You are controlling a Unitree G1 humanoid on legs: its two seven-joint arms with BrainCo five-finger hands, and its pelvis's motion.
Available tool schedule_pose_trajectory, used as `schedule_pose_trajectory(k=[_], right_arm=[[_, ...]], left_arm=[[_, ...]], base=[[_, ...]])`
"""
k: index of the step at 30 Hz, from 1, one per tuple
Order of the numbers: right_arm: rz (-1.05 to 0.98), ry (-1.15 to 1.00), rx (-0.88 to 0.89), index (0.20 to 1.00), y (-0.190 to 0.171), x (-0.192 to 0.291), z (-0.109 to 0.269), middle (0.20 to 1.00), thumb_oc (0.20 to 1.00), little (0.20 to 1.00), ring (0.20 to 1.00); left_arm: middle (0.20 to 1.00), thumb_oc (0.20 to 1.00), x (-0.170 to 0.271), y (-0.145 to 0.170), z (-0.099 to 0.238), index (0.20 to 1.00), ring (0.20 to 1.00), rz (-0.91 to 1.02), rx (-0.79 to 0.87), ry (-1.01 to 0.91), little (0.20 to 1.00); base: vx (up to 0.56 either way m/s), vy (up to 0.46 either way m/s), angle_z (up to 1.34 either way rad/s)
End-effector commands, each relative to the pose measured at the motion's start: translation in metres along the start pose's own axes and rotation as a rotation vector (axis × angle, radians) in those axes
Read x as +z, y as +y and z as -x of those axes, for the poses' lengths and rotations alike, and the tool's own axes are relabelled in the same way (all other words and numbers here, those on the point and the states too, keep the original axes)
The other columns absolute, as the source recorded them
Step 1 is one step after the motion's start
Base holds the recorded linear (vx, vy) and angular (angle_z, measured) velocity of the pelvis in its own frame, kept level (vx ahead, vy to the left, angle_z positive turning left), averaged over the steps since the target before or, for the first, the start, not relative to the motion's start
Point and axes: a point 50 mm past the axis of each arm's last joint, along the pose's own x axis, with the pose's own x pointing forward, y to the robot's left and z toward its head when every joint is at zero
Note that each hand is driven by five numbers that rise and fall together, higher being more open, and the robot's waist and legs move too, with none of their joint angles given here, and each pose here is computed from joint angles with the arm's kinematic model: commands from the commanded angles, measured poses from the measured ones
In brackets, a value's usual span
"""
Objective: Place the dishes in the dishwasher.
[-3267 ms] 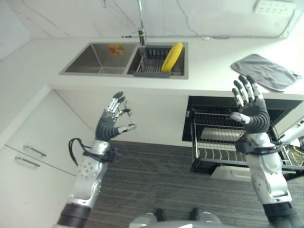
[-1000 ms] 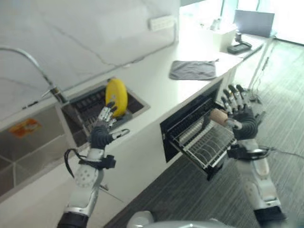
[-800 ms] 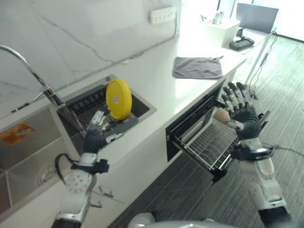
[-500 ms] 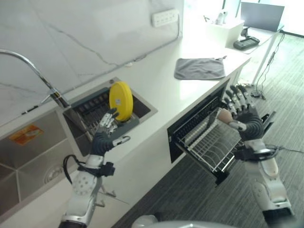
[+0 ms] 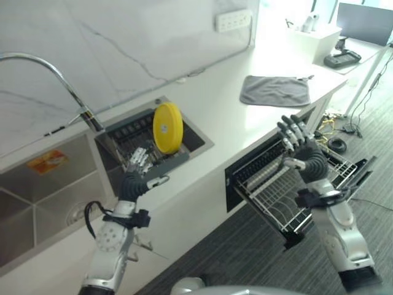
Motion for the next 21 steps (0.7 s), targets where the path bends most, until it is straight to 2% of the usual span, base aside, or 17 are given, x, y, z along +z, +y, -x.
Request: schedule_pose_trajectory(k=[1, 6, 9, 14, 21], right_arm=[[0.067, -0.176, 0.027, 1.000, 0.006, 0.035, -0.014, 1.000, 1.000, 1.000, 1.000], [0.049, -0.202, -0.018, 1.000, 0.003, 0.036, -0.010, 1.000, 1.000, 1.000, 1.000], [0.050, -0.212, -0.019, 1.000, 0.007, 0.033, -0.010, 1.000, 1.000, 1.000, 1.000], [0.034, -0.225, -0.015, 1.000, 0.008, 0.033, -0.007, 1.000, 1.000, 1.000, 1.000], [0.037, -0.222, -0.048, 1.000, 0.010, 0.033, -0.007, 1.000, 1.000, 1.000, 1.000]], left_arm=[[1.000, 1.000, 0.033, -0.004, -0.019, 1.000, 1.000, -0.021, -0.059, -0.194, 1.000], [1.000, 1.000, 0.034, -0.004, -0.027, 1.000, 1.000, -0.047, -0.080, -0.185, 1.000], [1.000, 1.000, 0.038, -0.003, -0.027, 1.000, 1.000, -0.026, -0.058, -0.201, 1.000], [1.000, 1.000, 0.036, 0.003, -0.023, 1.000, 1.000, -0.028, -0.054, -0.198, 1.000], [1.000, 1.000, 0.036, -0.005, -0.023, 1.000, 1.000, -0.026, -0.100, -0.201, 1.000]], base=[[0.08, 0.322, 0.80], [0.12, 0.220, 0.38], [0.05, -0.005, 0.25], [0.02, -0.129, 0.12], [0.00, -0.175, 0.15]])
